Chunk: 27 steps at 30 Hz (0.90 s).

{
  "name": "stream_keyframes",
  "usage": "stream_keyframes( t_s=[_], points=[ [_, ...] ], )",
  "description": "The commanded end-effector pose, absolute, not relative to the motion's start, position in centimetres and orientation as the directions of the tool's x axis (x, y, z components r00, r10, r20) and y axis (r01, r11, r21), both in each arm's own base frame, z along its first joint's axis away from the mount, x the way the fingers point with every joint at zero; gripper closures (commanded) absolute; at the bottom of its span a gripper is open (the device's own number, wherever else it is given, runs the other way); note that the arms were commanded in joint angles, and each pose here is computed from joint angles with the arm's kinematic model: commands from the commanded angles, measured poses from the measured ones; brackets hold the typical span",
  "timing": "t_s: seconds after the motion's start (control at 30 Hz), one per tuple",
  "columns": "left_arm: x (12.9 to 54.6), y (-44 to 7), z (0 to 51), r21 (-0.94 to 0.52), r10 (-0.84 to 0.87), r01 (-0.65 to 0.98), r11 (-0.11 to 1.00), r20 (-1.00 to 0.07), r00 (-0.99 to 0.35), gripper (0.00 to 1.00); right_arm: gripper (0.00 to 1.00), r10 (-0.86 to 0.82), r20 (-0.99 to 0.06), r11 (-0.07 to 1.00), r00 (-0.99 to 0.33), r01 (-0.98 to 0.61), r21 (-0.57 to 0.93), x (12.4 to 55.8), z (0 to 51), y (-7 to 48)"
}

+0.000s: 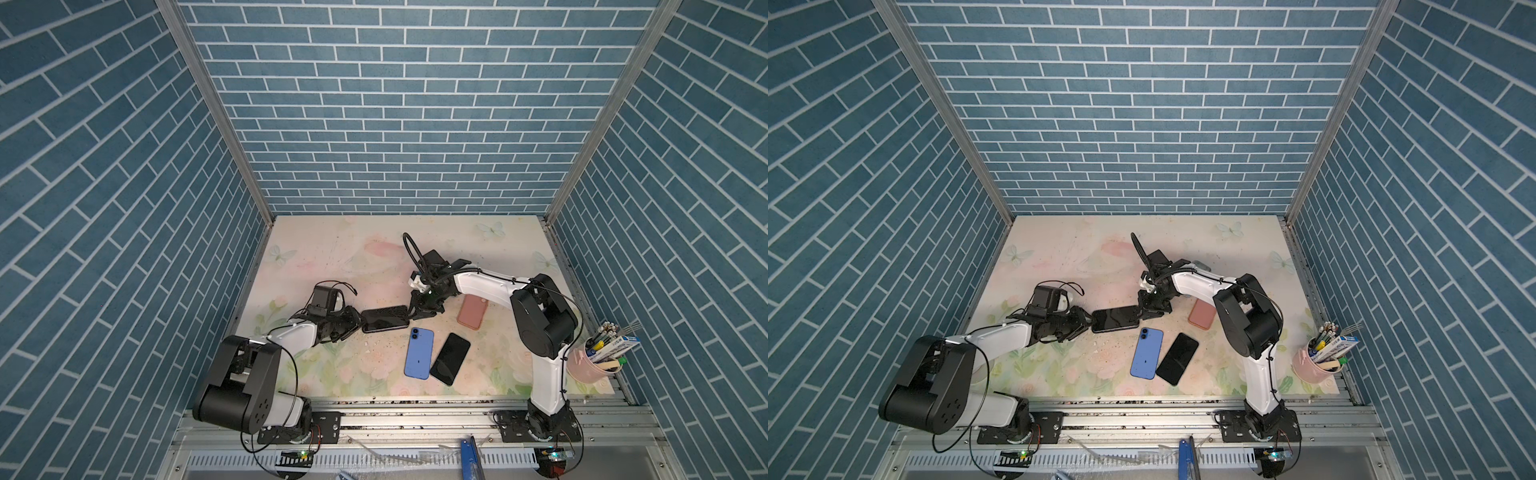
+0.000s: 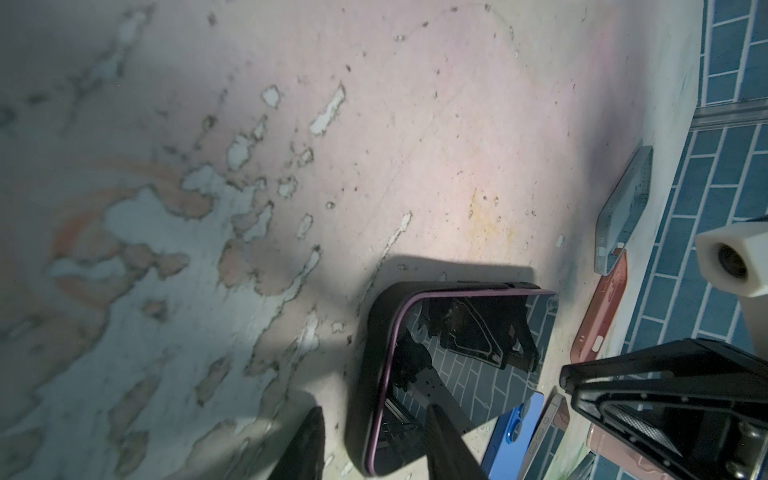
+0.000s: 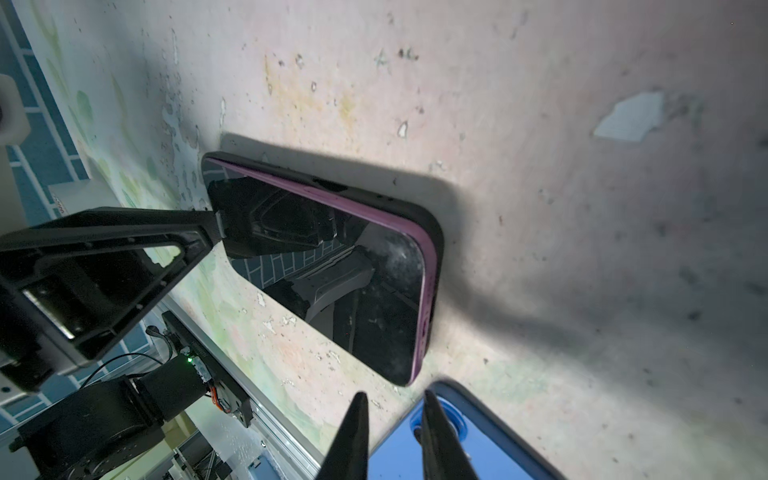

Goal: Put the phone into the phone case

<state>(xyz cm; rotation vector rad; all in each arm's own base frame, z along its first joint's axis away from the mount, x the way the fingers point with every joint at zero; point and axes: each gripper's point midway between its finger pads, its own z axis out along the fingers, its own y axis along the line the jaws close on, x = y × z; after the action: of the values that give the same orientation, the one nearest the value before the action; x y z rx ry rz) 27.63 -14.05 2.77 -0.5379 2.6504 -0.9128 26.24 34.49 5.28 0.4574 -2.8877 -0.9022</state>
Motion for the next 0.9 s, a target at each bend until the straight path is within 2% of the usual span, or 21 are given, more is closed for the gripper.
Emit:
stream_keyframes(
  t_s=[0.0, 0.07, 0.33, 0.5, 0.87],
  points=[
    [26.5, -13.3, 1.4, -0.562, -0.422, -0.294, 0.773, -0.109, -0.9, 0.62, 0.76, -0.326, -0.007, 0.793, -0.945, -0.278, 0.543, 26.1, 4.4, 34.6],
    [26.4, -13.2, 1.2, -0.529, -0.415, -0.301, 0.794, -0.109, -0.903, 0.66, 0.77, -0.331, -0.002, 0.793, -0.944, -0.279, 0.541, 26.0, 4.1, 34.7],
    [26.4, -13.6, 1.7, -0.372, -0.336, -0.258, 0.891, -0.16, -0.928, 0.67, 0.81, -0.333, 0.007, 0.798, -0.943, -0.278, 0.534, 25.8, 3.5, 34.7],
    [26.3, -13.7, 1.4, -0.339, -0.316, -0.251, 0.907, -0.153, -0.936, 0.74, 0.82, -0.337, 0.007, 0.794, -0.942, -0.28, 0.539, 25.8, 3.5, 34.9],
    [27.2, -15.0, 1.6, -0.379, -0.288, -0.214, 0.9, -0.15, -0.946, 0.75, 0.84, -0.347, 0.016, 0.791, -0.938, -0.284, 0.542, 25.3, 2.7, 35.4]
  ],
)
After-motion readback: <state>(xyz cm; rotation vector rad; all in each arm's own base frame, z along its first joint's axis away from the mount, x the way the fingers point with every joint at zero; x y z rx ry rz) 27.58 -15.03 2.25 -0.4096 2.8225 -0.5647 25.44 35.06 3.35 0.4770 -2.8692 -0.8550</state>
